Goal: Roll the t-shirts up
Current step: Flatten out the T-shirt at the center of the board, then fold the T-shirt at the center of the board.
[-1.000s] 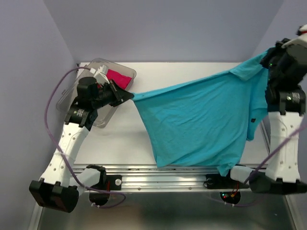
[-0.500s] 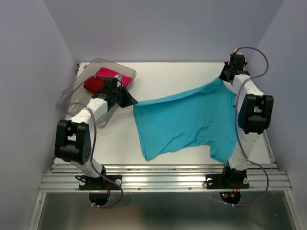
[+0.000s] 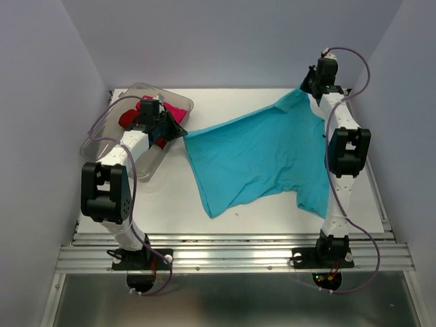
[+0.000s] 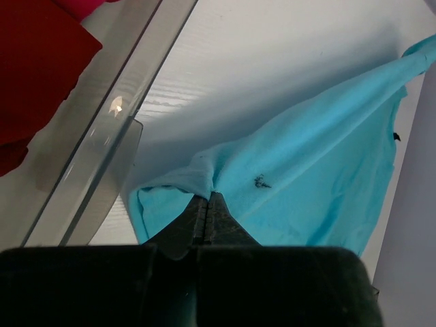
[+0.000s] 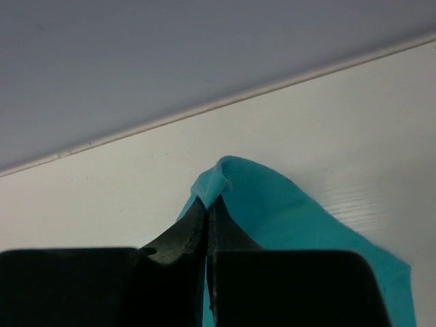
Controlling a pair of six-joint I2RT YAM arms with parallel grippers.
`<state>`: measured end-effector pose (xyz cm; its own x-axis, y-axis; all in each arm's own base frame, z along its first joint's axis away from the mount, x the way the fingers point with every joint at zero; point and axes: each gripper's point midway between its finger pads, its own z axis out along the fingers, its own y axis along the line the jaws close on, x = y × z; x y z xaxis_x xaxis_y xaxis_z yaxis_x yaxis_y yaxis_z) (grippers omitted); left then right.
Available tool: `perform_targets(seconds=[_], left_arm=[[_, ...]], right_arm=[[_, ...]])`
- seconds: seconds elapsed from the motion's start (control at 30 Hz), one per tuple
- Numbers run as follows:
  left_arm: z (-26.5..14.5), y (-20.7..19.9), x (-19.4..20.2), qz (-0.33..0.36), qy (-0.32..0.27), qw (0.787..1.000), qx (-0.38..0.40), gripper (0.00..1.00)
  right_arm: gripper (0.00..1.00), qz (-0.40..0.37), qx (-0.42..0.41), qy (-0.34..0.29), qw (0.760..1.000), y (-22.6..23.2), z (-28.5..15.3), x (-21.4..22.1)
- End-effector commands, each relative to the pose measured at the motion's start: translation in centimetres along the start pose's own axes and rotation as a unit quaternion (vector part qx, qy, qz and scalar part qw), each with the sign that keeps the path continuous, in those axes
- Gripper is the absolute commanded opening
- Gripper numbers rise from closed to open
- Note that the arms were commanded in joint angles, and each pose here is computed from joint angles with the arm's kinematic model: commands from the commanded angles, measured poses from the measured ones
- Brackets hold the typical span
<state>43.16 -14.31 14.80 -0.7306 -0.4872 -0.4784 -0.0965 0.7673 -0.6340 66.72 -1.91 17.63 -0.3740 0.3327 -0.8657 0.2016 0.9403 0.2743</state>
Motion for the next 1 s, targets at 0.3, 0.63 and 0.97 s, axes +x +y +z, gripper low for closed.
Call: perform_targets(seconds=[0.3, 0.63, 0.97], left_arm=[[-0.2, -1.5, -1.0, 0.039, -0.009, 0.999, 0.026, 0.00], [-0.6, -1.8, 1.1, 0.061, -0.004, 0.998, 0.013, 0.00], [-0.7, -0.1, 3.9, 0.056, 0.019, 0.998, -0.001, 0.00]], right_arm=[[0.01, 0.035, 0.062, 0.023, 0.997, -1.9, -4.2, 1.0], [0.01, 0.052, 0.103, 0.060, 0.992, -3.5, -6.9, 3.6], [0.01, 0.034, 0.124, 0.084, 0.988, -5.6, -8.2, 4.7]])
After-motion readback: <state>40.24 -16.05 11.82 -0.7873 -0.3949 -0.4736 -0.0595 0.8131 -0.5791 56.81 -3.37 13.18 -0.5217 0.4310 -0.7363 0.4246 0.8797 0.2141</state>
